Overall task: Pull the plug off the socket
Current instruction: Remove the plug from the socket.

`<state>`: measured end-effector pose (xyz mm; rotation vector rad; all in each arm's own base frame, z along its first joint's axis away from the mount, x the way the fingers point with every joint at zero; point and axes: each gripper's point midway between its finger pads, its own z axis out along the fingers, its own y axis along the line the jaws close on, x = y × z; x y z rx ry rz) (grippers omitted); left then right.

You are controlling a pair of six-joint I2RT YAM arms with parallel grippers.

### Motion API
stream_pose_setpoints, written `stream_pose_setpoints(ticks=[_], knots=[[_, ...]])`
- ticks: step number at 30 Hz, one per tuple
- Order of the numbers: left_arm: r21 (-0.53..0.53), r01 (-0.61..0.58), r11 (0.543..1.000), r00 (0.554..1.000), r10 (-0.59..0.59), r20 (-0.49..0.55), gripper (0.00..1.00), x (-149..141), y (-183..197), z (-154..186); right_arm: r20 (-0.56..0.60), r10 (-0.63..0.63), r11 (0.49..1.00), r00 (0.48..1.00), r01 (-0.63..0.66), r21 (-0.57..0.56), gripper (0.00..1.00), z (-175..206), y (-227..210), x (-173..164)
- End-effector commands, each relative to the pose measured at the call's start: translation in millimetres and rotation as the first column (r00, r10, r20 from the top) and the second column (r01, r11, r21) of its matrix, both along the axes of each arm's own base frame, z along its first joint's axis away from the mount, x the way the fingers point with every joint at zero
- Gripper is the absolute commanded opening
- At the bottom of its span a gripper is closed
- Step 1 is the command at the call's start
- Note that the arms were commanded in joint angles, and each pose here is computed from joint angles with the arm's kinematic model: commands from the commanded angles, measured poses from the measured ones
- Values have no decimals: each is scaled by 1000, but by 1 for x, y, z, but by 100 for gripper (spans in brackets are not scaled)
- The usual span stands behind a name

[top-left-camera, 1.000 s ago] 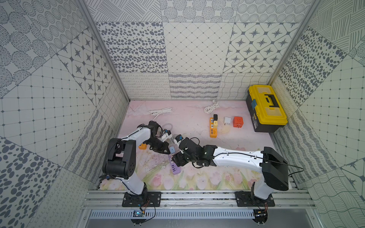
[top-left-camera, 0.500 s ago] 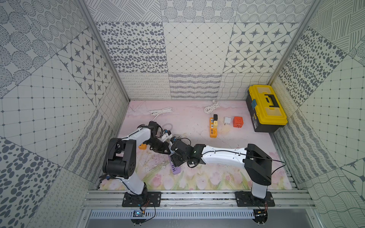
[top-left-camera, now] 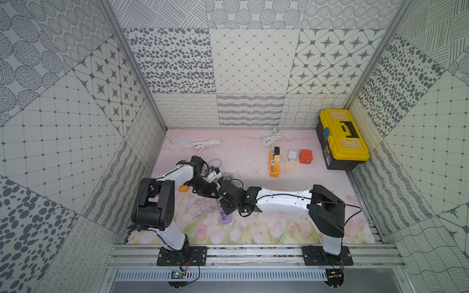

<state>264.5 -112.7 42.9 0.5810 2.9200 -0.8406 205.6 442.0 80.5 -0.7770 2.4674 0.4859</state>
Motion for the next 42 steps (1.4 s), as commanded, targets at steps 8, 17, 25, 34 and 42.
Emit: stream_pose_setpoints(ticks=[8, 17, 25, 34, 42], knots=[[124, 6, 992, 1000, -8, 19, 0, 4, 19, -16, 59, -26, 999, 998, 27, -19, 27, 1, 8, -1], [126, 3, 992, 1000, -6, 19, 0, 4, 19, -16, 90, -70, 997, 993, 73, -25, 22, 12, 7, -1], [126, 3, 992, 1000, -5, 19, 0, 5, 19, -16, 114, -87, 996, 990, 89, -10, 18, 24, 7, -1], [140, 3, 990, 1000, -7, 26, 0, 6, 21, -19, 119, -88, 996, 989, 88, 4, 17, 32, 10, -1], [139, 3, 990, 1000, -5, 19, 0, 5, 21, -20, 133, -84, 996, 988, 85, -2, 16, 40, 11, 1]])
